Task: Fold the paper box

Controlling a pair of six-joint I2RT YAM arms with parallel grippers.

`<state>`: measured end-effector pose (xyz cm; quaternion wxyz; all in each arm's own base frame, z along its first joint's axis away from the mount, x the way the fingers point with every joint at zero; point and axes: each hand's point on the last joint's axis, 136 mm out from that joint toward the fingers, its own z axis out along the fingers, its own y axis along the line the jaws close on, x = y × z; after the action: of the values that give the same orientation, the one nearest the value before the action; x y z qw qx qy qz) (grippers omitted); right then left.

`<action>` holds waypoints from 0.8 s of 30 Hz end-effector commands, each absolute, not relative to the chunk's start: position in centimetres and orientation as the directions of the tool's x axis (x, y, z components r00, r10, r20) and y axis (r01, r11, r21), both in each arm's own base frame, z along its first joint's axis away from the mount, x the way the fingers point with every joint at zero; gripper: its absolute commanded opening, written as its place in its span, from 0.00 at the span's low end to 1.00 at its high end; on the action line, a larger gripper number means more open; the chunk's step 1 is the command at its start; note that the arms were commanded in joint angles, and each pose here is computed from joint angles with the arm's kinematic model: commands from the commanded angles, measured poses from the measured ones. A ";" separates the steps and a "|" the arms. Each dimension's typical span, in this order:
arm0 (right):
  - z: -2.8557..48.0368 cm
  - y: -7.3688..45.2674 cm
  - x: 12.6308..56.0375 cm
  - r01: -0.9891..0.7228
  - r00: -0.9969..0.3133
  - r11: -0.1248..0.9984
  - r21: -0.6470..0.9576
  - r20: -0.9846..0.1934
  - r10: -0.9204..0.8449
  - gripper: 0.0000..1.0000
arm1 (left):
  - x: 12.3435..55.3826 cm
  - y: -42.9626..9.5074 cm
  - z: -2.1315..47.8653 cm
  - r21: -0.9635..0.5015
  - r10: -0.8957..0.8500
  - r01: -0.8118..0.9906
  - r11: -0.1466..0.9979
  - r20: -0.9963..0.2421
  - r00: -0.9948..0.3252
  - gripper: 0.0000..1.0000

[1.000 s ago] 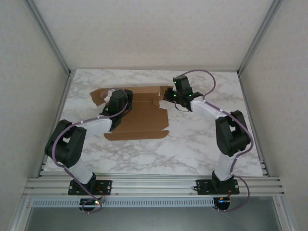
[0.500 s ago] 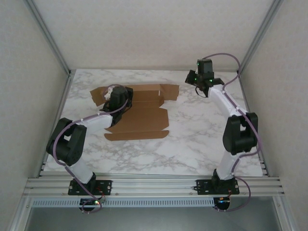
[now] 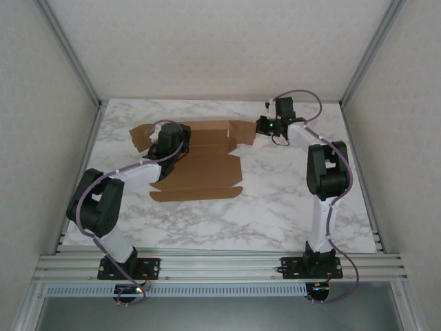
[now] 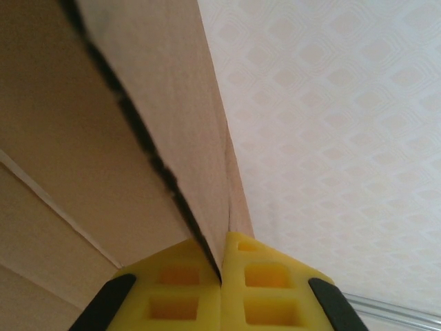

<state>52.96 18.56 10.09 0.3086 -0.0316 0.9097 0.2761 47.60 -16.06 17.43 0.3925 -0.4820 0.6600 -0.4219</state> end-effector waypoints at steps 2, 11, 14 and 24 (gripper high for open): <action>12.5 22.4 50.0 -0.449 -0.784 0.672 0.589 -0.620 0.020 0.00 | 47.3 -16.2 15.8 -0.906 -0.955 -0.356 0.227 -0.135 -0.266 0.00; 13.1 24.8 46.1 -0.589 -0.730 0.592 0.550 -0.676 -0.098 0.01 | 47.1 -16.2 15.8 -0.909 -0.956 -0.355 0.219 -0.126 -0.267 0.00; 12.8 25.7 45.3 -0.624 -0.709 0.593 0.508 -0.687 -0.157 0.03 | 47.2 -16.3 15.8 -0.911 -0.955 -0.353 0.215 -0.121 -0.270 0.00; 11.9 27.1 44.7 -0.679 -0.633 0.639 0.360 -0.728 -0.263 0.07 | 47.1 -16.5 15.8 -0.914 -0.954 -0.348 0.210 -0.113 -0.279 0.00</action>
<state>44.52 27.36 10.78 0.2934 -0.2549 0.8500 0.3557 47.63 -16.09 17.44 0.3881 -0.4801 0.6614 -0.4260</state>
